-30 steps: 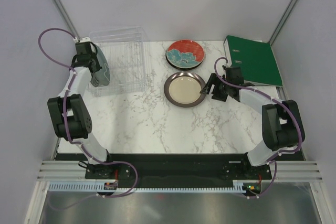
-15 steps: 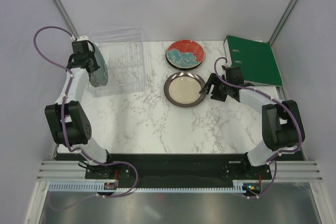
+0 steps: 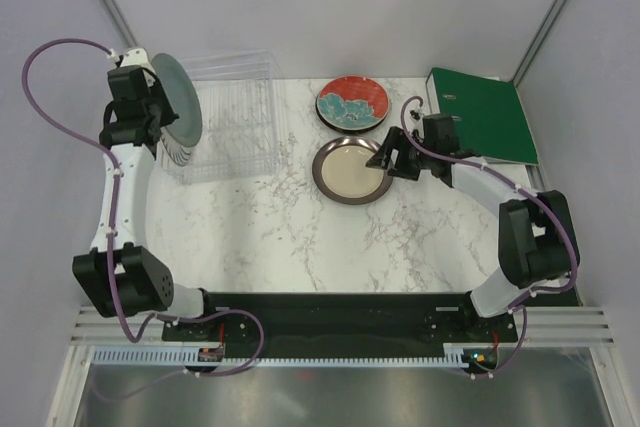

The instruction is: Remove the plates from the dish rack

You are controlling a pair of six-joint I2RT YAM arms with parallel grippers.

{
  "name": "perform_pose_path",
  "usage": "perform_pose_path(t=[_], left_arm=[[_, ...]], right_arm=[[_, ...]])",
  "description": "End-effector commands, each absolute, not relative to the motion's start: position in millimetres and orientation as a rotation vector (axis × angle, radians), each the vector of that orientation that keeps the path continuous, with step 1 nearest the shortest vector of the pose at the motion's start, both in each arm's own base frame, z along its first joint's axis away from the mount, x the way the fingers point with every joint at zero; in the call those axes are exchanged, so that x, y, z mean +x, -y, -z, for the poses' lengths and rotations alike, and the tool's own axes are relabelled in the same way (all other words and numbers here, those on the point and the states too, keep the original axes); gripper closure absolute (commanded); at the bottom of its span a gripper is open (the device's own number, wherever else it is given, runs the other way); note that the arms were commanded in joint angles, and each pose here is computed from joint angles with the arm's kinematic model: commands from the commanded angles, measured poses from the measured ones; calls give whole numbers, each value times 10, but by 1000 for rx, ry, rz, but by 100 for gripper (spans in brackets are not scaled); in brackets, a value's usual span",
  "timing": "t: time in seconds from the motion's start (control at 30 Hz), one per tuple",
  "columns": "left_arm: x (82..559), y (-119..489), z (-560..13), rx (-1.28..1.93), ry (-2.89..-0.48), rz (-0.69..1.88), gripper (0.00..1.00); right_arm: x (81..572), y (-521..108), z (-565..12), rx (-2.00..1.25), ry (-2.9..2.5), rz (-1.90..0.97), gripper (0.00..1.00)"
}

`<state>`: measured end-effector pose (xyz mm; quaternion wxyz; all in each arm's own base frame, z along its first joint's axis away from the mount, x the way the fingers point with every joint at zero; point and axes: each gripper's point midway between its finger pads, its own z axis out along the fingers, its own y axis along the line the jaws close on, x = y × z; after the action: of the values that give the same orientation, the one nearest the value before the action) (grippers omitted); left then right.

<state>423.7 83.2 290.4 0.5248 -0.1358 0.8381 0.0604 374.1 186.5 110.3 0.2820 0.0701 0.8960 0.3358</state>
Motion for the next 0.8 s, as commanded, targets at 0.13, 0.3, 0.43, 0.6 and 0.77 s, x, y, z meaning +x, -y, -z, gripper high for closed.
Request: perform_pose_path(t=[0.13,0.3,0.43,0.6,0.77], left_arm=[[3859,122,-3850,-209,-1741,445,98],[3695,571,-3628,-165,-1760,692,98],[3588,889,-3586,-144,-1731,854,98],[3491,1440,-3469,-59,-1759,991,98],[3413,1864,-3410,13,-1775,1082,98]], right_arm=[[3992,-2408,-2121,-17,-2072,-1234,14],[4011,-2630,-2273,-9,-1986,-1419,14],[4077,-2812,-2351,-33,-1929,-1489,13],[4107,-3056,-2301,-55,-1913,-1560,13],[4116,-3195,-2199,-55,-1919,-1605,14]])
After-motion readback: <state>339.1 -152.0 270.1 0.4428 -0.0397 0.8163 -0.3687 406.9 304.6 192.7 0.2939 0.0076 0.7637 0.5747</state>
